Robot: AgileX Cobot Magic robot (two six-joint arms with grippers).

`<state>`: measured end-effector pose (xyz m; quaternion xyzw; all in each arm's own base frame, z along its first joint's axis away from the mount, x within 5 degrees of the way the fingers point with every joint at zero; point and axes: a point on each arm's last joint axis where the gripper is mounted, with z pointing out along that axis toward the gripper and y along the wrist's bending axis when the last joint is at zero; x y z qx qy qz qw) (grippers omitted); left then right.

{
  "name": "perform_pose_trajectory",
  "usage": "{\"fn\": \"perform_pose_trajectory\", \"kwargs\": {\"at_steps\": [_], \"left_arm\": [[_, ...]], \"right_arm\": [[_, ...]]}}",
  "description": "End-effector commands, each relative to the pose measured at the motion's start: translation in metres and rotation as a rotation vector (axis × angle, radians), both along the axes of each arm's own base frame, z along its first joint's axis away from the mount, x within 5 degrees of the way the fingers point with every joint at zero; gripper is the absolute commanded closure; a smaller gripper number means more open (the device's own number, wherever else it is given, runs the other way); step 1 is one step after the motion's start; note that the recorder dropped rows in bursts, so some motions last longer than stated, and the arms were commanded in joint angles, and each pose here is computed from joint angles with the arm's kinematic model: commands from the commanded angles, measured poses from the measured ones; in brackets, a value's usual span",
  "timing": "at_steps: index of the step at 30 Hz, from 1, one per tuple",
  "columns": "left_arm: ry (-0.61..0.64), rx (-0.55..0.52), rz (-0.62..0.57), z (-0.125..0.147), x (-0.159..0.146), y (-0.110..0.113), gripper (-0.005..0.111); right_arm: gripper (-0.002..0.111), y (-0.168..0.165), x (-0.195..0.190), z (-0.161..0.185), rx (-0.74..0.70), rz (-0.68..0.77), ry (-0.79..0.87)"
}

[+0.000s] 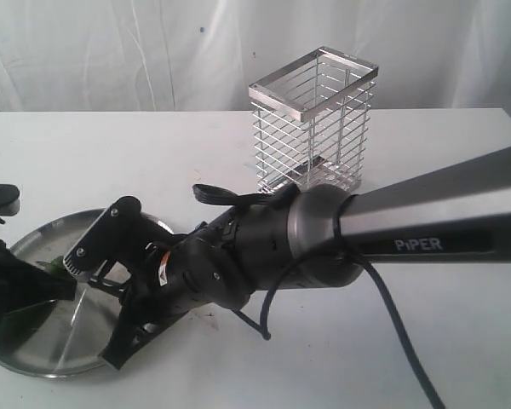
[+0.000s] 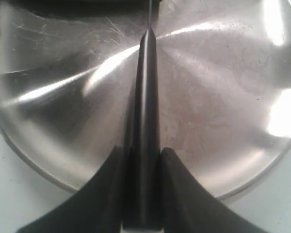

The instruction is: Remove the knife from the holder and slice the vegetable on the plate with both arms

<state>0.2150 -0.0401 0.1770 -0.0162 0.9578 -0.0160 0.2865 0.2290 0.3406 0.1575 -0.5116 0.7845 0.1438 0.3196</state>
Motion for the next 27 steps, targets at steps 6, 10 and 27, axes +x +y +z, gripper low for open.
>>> {"fn": "perform_pose_trajectory", "kwargs": {"at_steps": [6,10,27], "left_arm": [[0.021,-0.019,0.008,-0.016,-0.008,0.003,0.107],[0.006,-0.033,0.045,-0.015,-0.006,0.01,0.107],[-0.147,-0.045,0.073,0.019,0.026,0.019,0.107]], "right_arm": [[0.108,0.001,-0.001,-0.016,-0.088,0.02,0.053],[0.108,-0.004,-0.005,-0.02,-0.154,0.029,0.102],[0.108,-0.013,-0.012,-0.012,-0.237,0.044,0.159]]}}
